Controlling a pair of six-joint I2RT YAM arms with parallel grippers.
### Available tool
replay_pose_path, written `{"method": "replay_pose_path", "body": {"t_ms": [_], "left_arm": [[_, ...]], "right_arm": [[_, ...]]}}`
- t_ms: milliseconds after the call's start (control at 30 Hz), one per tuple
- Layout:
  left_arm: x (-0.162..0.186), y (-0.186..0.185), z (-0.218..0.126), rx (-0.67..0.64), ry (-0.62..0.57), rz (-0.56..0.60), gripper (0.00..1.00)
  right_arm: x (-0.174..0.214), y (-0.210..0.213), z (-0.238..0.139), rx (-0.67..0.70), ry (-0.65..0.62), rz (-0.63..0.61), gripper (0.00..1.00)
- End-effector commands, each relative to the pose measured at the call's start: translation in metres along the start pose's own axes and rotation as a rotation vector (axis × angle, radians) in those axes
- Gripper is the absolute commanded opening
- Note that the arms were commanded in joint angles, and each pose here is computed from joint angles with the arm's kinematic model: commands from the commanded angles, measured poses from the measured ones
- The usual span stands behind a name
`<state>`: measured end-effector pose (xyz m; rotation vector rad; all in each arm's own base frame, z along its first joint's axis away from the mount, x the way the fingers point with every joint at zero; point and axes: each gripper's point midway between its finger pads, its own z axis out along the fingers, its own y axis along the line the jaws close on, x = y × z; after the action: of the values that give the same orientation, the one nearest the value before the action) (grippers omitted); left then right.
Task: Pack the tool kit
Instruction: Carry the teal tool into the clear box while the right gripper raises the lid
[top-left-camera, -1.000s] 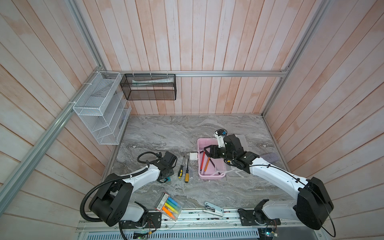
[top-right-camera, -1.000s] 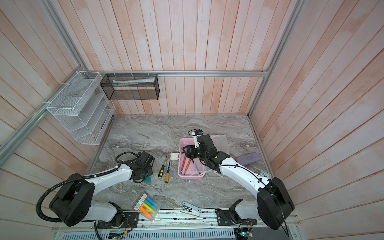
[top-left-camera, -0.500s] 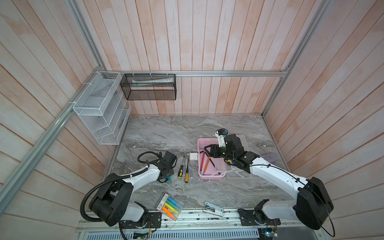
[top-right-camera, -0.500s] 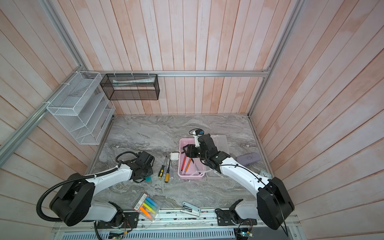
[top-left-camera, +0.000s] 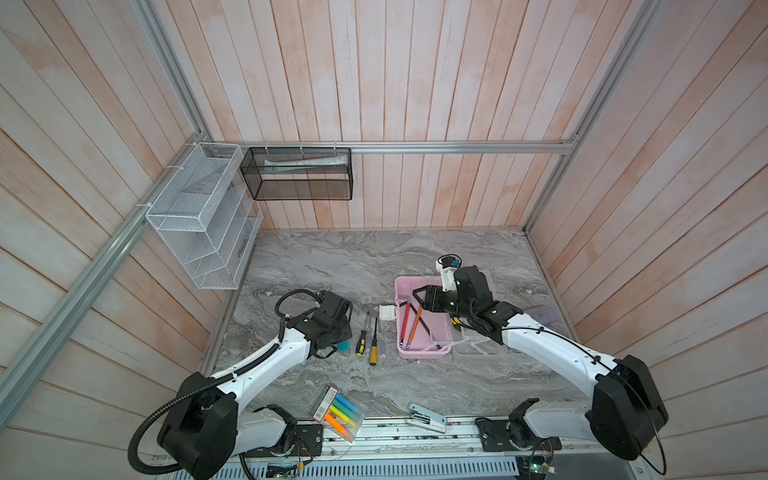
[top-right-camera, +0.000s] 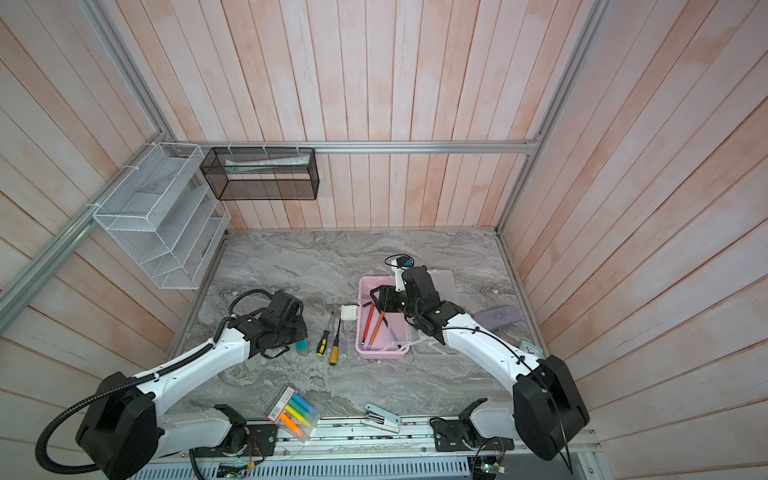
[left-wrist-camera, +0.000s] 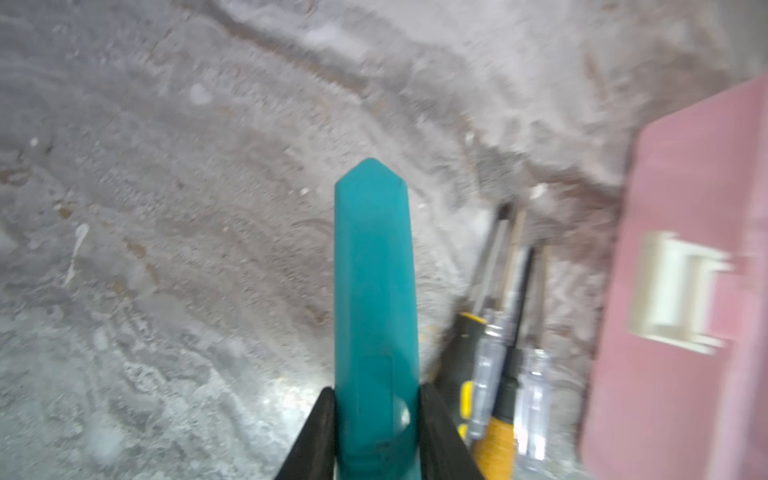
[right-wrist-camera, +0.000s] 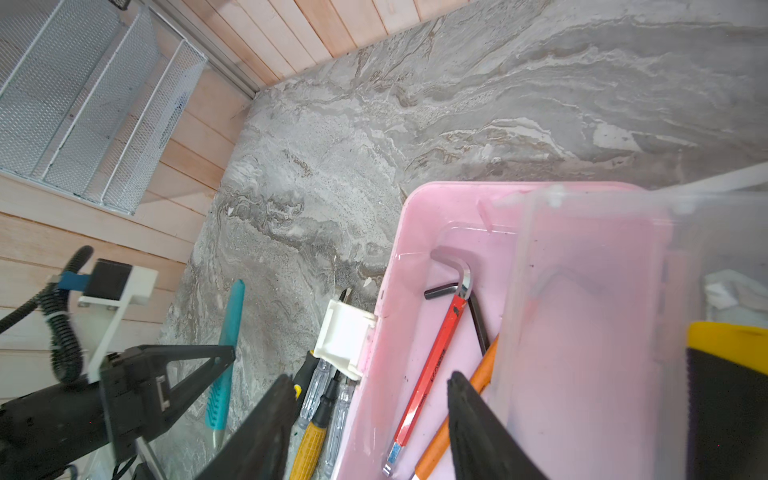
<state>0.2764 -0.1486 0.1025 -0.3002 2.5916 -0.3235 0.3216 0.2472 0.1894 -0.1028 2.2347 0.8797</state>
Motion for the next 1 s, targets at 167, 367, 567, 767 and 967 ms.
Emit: {"method": "replay_pose_path", "body": {"t_ms": [167, 367, 567, 767, 967], "left_arm": [[-0.025, -0.131, -0.028, 0.304, -0.052, 0.138, 0.0], [-0.029, -0.211, -0.024, 0.438, -0.063, 0.205, 0.0], [-0.019, -0.266, -0.009, 0.5, -0.036, 0.26, 0.0], [-0.007, -0.285, 0.012, 0.509, 0.012, 0.252, 0.0], [0.003, -0.297, 0.026, 0.488, 0.024, 0.27, 0.0]], "right_arm": [[-0.046, -0.019, -0.046, 0.023, -0.158, 0.042, 0.56], [-0.06, -0.036, -0.072, 0.084, -0.227, 0.043, 0.56], [-0.061, -0.04, -0.083, 0.086, -0.246, 0.043, 0.56], [-0.056, -0.043, -0.09, 0.086, -0.256, 0.047, 0.56], [-0.048, -0.05, -0.091, 0.088, -0.249, 0.049, 0.56]]}}
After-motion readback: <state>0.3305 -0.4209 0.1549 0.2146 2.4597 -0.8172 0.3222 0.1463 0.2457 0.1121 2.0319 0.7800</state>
